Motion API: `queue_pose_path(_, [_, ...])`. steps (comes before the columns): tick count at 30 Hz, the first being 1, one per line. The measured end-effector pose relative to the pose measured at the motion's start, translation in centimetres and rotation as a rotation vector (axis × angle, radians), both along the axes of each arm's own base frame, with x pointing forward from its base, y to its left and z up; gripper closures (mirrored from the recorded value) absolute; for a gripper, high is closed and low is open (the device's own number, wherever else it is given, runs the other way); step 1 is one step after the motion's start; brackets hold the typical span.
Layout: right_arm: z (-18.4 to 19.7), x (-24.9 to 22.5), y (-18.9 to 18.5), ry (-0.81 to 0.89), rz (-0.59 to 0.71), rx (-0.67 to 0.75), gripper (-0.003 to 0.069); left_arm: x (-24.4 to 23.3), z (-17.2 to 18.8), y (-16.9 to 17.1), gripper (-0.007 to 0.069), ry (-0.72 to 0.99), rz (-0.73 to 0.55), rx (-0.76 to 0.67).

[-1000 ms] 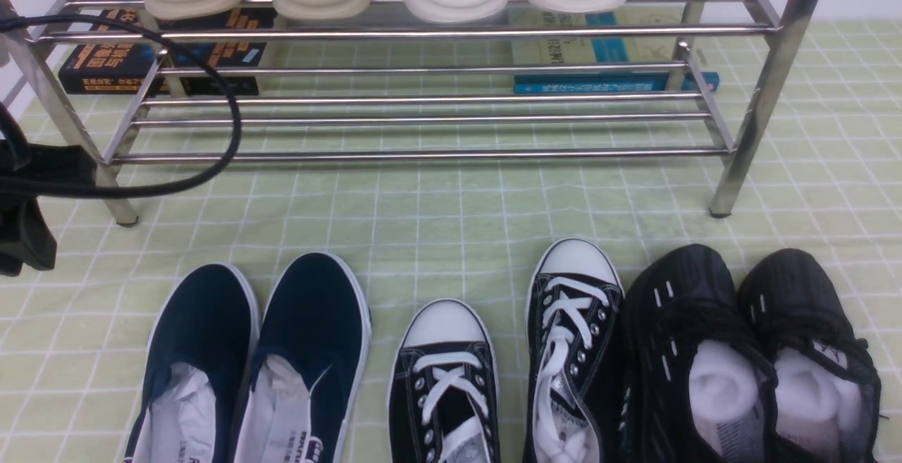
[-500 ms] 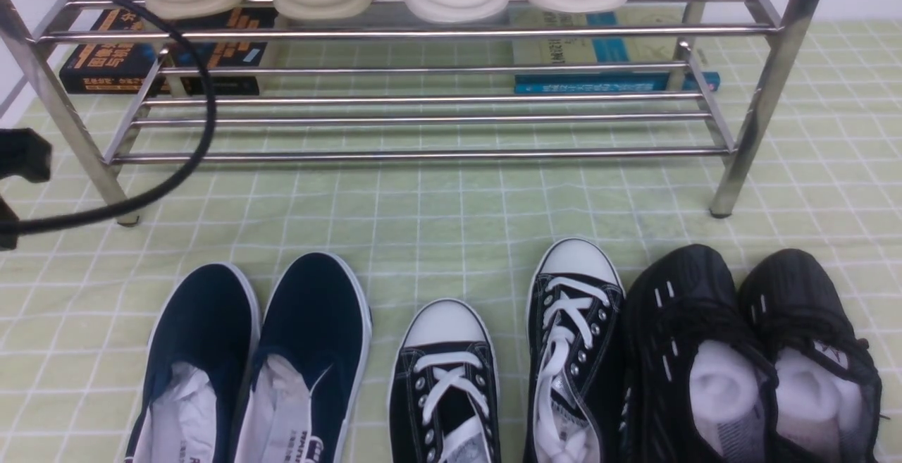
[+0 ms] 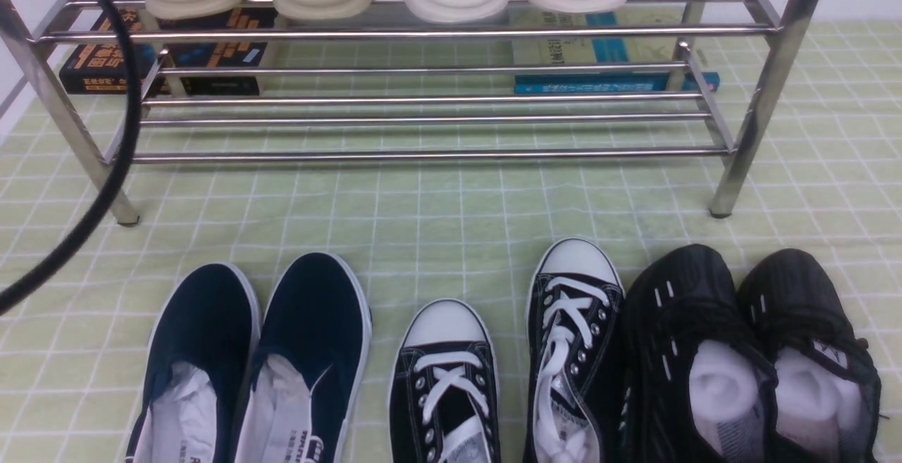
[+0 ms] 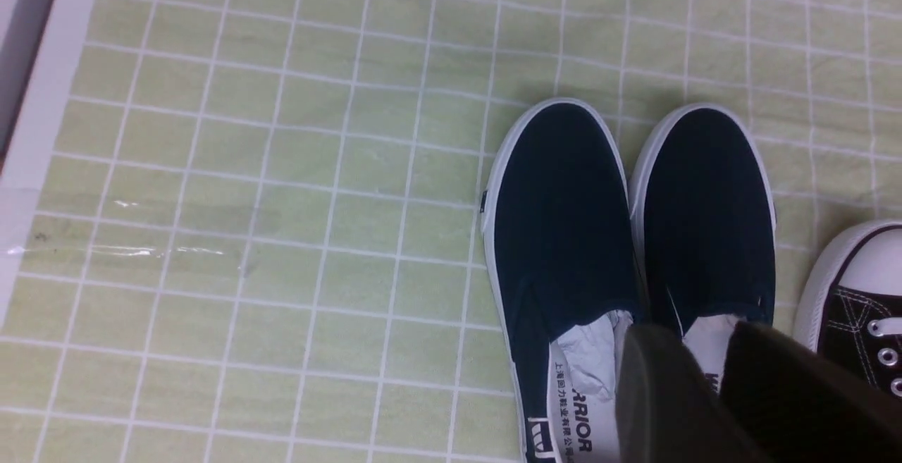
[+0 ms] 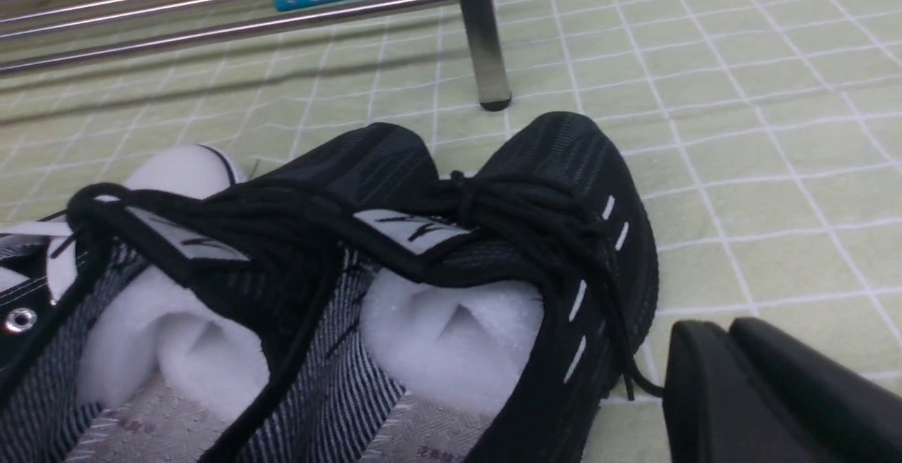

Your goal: Take the shoes off the shelf with your hand from the green coffee tablecloth.

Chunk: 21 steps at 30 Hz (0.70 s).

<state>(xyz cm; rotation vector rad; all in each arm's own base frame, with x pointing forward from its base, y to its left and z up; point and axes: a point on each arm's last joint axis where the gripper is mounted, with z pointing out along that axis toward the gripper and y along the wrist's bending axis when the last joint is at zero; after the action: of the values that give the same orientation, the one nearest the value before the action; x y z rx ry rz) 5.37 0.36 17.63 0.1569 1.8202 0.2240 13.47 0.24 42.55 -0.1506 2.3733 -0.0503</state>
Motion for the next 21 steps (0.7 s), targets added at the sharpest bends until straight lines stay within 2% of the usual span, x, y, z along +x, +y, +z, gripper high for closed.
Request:
queue_pose_path(9, [-0.1, 0.0, 0.0, 0.006, 0.002, -0.003, 0.0589, -1.9, 0.8, 0.0, 0.0456, -0.060, 0.002, 0.004])
queue_pose_path(14, [-0.2, -0.1, 0.0, 0.037, 0.028, -0.104, 0.0580, -4.6, 0.8, -0.1, 0.0449, -0.121, 0.002, 0.004])
queue_pose_path(21, [-0.2, -0.2, 0.1, 0.037, 0.074, -0.222, 0.0578, -7.4, -3.4, -0.4, 0.0452, -0.083, -0.006, -0.026])
